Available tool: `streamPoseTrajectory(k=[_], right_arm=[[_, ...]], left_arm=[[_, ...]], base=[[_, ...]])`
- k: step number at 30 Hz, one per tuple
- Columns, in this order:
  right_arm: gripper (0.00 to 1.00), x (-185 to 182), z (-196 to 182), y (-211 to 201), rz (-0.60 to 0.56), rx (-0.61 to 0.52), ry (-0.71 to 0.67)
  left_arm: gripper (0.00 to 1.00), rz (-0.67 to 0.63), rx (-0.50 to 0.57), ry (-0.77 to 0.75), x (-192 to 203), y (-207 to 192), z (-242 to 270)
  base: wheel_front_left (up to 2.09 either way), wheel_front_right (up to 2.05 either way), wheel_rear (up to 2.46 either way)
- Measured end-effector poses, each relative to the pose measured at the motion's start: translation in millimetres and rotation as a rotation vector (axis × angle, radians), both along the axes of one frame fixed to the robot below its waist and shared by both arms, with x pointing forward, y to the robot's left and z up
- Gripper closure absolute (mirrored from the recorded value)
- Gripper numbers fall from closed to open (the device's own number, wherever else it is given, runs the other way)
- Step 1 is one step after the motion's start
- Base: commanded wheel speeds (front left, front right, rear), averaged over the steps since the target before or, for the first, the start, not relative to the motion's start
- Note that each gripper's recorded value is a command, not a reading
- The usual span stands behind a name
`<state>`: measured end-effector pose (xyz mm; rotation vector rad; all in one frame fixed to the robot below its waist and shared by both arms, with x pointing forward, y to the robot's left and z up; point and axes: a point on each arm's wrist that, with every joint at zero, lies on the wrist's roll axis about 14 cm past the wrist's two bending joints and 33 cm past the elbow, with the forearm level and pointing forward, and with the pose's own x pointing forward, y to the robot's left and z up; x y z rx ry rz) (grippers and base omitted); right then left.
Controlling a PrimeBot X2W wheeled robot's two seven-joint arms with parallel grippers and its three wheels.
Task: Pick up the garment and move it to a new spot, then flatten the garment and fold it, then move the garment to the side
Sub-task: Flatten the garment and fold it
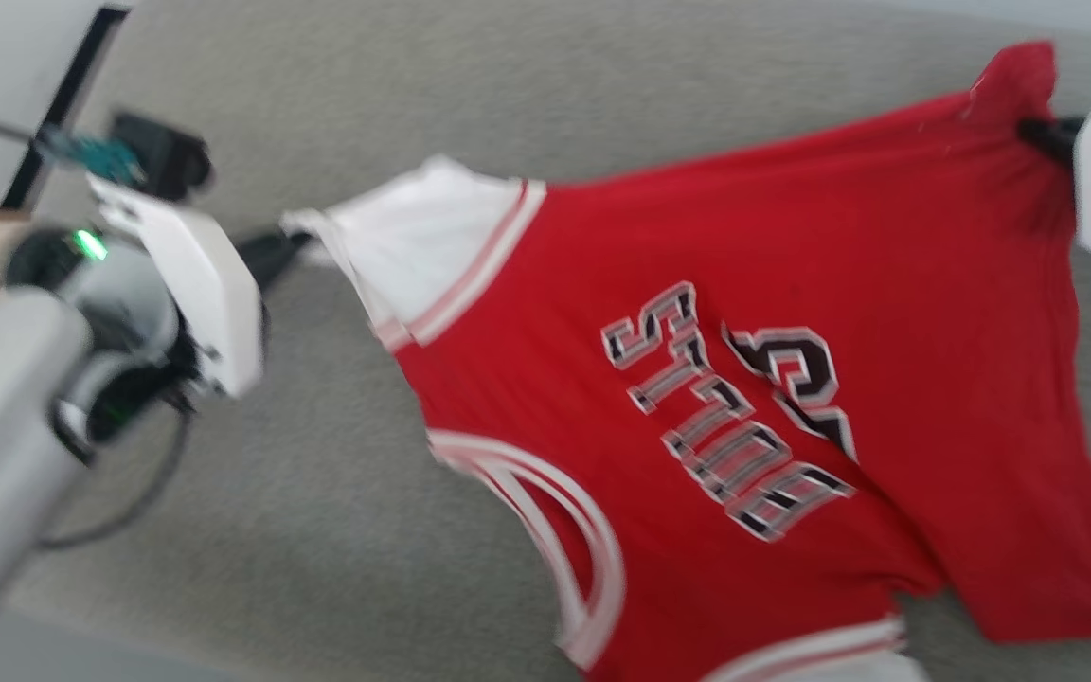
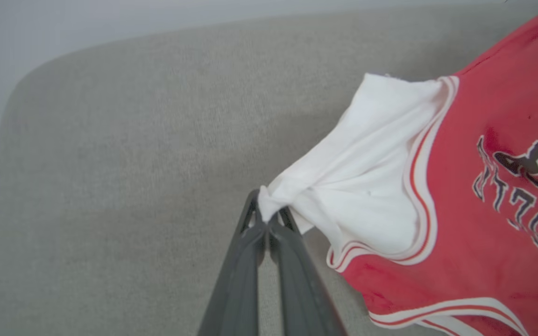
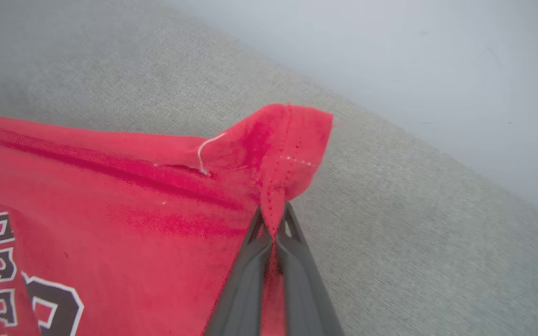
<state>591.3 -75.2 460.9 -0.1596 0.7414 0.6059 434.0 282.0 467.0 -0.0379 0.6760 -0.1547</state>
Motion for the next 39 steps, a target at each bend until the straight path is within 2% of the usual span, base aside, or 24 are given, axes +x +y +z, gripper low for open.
streamPoseTrajectory(k=[4,11,17,26,30,32,36,39], right_arm=[[1.0,-2.5,39.4,-31.5,-0.051,0.027,-0.101],[1.0,-25.1,115.5,-74.8,-0.12,0.06,-0.269],[1.0,-33.6,148.6,-98.4,-0.187,0.049,-0.361],[1.0,17.3,182.0,-99.6,-0.292,0.053,-0.572],[1.0,43.8,199.1,-106.0,-0.345,0.052,-0.703],[1.0,54.4,218.2,-111.2,-0.369,0.069,-0.822],[1.0,64.5,259.6,-118.9,-0.388,0.093,-1.088],[1.0,71.0,248.5,-110.2,-0.37,0.078,-1.115]], left_arm=[[1.0,-0.06,0.074,-0.08,30.6,-2.8,44.4],[1.0,-0.141,0.124,-0.217,70.1,-29.0,123.3],[1.0,-0.187,0.139,-0.299,94.4,-56.8,159.8],[1.0,-0.142,0.197,-0.575,163.9,-70.4,215.0],[1.0,-0.102,0.262,-0.814,191.2,-70.7,265.0],[1.0,-0.088,0.293,-0.948,198.9,-72.9,292.6],[1.0,-0.077,0.283,-1.188,200.4,-81.0,336.8],[1.0,-0.107,0.289,-1.227,198.2,-84.4,344.2]], base=[[0.0,0.0,0.0],[0.0,0.0,0.0],[0.0,0.0,0.0],[0.0,0.0,0.0],[0.0,0.0,0.0],[0.0,0.0,0.0],[0.0,0.0,0.0],[0.0,0.0,0.0]])
